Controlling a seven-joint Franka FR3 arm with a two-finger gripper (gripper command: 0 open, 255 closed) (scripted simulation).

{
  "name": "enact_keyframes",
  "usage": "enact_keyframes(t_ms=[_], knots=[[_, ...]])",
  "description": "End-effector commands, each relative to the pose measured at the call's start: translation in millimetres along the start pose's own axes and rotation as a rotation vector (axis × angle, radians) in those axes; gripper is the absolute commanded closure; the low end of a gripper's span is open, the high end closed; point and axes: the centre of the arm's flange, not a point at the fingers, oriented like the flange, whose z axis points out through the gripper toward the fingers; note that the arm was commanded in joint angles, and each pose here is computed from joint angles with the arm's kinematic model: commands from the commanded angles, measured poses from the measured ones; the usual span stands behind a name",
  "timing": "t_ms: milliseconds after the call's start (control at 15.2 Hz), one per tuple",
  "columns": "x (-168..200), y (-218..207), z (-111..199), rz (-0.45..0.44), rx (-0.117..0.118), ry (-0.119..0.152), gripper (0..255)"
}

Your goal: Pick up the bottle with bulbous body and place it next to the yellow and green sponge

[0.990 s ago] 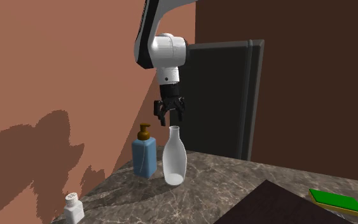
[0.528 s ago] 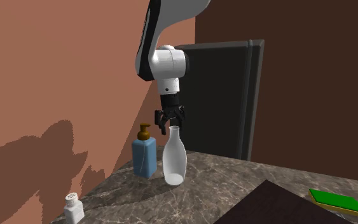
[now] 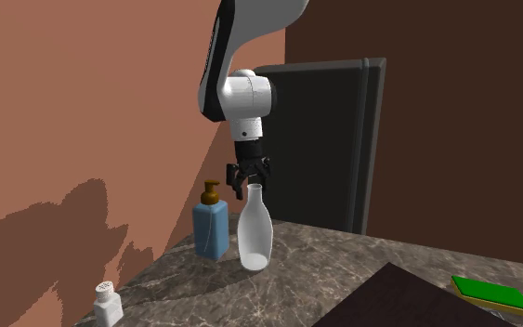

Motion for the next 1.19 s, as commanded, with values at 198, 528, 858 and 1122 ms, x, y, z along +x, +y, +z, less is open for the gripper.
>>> enact_keyframes(t_ms=[198,528,858,1122], knots=[[0.0,0.0,0.0,0.000,0.000,0.000,255],[-0.1,0.0,0.0,0.000,0.000,0.000,255],[-2.8,0.1,-20.9,0.000,0.000,0.000,255],[-5.6,0.2,-41.8,0.000,0.000,0.000,255]])
